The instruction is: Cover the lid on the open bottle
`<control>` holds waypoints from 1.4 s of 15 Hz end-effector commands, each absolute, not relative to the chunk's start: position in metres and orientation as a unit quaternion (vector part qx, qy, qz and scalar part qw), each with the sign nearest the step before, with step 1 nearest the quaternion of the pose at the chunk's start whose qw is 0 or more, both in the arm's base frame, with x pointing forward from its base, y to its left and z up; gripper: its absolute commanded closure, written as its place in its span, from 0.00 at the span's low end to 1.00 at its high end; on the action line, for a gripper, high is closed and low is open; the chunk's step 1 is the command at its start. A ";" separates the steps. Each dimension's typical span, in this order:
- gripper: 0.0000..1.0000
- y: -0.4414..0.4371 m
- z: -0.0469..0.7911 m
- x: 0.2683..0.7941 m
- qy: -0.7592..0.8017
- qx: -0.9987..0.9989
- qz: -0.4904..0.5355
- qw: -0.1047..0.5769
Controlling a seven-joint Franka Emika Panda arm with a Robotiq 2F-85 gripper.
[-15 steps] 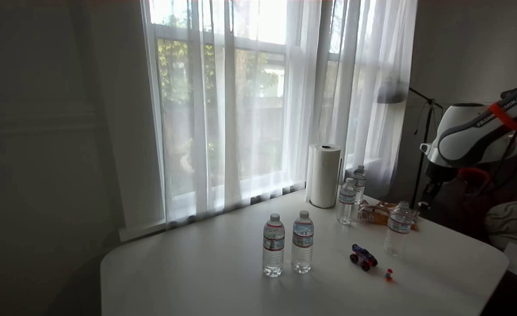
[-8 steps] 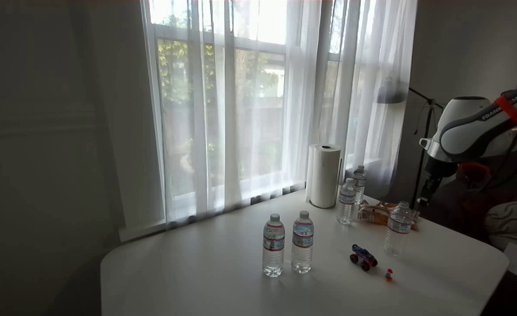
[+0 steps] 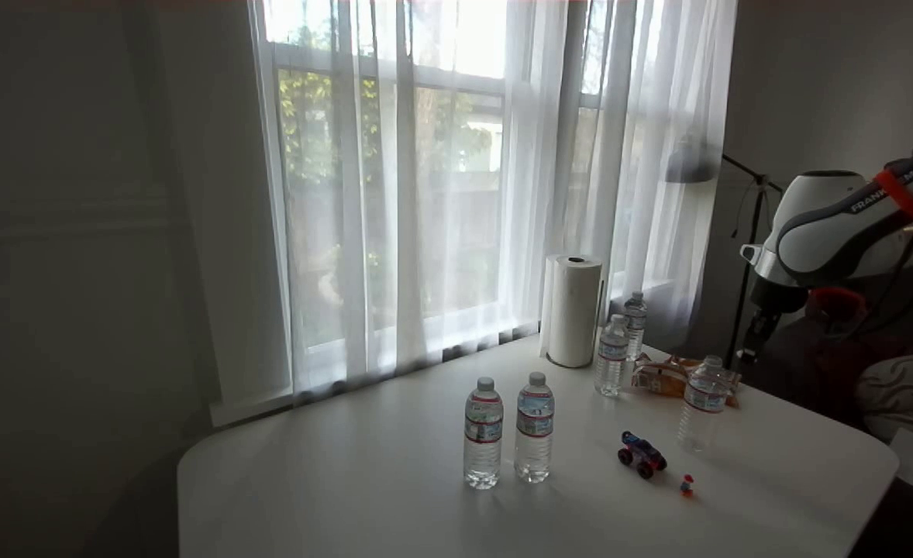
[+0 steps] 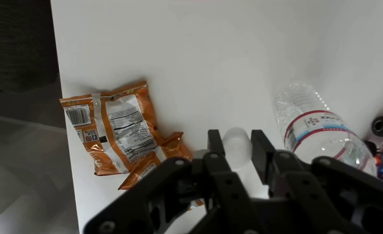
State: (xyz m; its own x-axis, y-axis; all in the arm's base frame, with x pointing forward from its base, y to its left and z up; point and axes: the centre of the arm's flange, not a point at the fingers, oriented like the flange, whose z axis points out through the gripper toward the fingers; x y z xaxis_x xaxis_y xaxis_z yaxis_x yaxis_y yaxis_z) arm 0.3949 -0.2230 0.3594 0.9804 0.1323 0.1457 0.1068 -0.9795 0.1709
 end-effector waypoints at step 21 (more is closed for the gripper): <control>0.89 -0.177 0.407 0.400 0.115 0.988 0.077 0.070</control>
